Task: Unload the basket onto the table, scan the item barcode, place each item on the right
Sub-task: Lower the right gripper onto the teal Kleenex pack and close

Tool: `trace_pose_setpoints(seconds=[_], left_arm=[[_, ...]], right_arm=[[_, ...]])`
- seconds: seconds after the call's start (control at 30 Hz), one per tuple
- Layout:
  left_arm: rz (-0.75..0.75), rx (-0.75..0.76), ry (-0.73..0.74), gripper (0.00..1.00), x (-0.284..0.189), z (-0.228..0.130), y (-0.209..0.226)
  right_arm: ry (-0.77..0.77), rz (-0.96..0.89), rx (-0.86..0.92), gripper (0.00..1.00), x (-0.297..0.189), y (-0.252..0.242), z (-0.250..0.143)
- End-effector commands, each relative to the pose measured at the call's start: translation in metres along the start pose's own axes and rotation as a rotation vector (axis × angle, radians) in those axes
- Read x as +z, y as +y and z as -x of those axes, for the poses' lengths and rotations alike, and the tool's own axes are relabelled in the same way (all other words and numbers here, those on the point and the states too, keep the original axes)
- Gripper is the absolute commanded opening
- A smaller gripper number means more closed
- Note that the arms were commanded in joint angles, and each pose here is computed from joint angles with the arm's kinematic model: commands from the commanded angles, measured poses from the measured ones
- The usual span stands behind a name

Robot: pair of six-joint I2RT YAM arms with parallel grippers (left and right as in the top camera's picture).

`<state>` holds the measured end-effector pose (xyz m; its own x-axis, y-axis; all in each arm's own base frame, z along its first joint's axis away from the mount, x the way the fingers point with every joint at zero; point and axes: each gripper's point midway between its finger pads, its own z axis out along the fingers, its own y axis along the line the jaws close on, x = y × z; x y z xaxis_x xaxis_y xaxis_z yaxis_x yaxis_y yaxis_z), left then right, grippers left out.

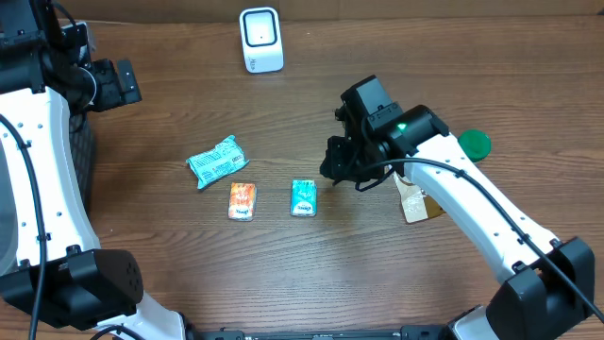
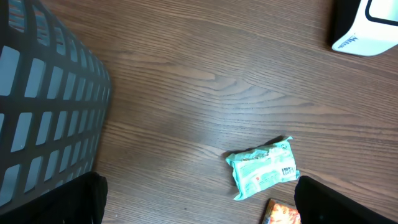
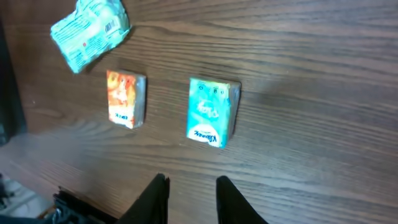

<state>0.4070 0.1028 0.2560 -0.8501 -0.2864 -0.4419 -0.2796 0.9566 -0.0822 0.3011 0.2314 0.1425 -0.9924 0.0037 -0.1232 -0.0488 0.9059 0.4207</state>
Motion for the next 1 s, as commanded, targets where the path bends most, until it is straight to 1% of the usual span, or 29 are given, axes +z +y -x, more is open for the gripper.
trace_pose_setpoints(seconds=[0.0,0.07,0.17,0.27,0.3,0.47,0.97], left_arm=[[0.004,0.019,0.007,1.00,0.005,0.001,0.002],[0.004,0.019,0.008,1.00,0.005,0.001,0.002],[0.004,0.019,0.008,0.99,0.005,0.001,0.002],[0.004,0.019,0.007,1.00,0.005,0.001,0.002],[0.004,0.019,0.008,0.99,0.005,0.001,0.002],[0.004,0.019,0.007,0.99,0.005,0.001,0.002],[0.004,0.019,0.008,1.00,0.005,0.001,0.002]], right_arm=[[0.073,-0.036,0.064,0.35,0.030,-0.016,-0.022],[0.102,0.004,0.066,0.35,0.044,-0.016,-0.032],[0.111,0.018,0.114,0.34,0.060,-0.023,-0.040],[0.099,0.029,0.150,0.33,0.071,-0.028,-0.043],[0.094,0.037,0.156,0.31,0.075,-0.029,-0.043],[0.092,0.071,0.186,0.30,0.091,-0.029,-0.050],[0.131,0.104,0.220,0.30,0.124,-0.028,-0.055]])
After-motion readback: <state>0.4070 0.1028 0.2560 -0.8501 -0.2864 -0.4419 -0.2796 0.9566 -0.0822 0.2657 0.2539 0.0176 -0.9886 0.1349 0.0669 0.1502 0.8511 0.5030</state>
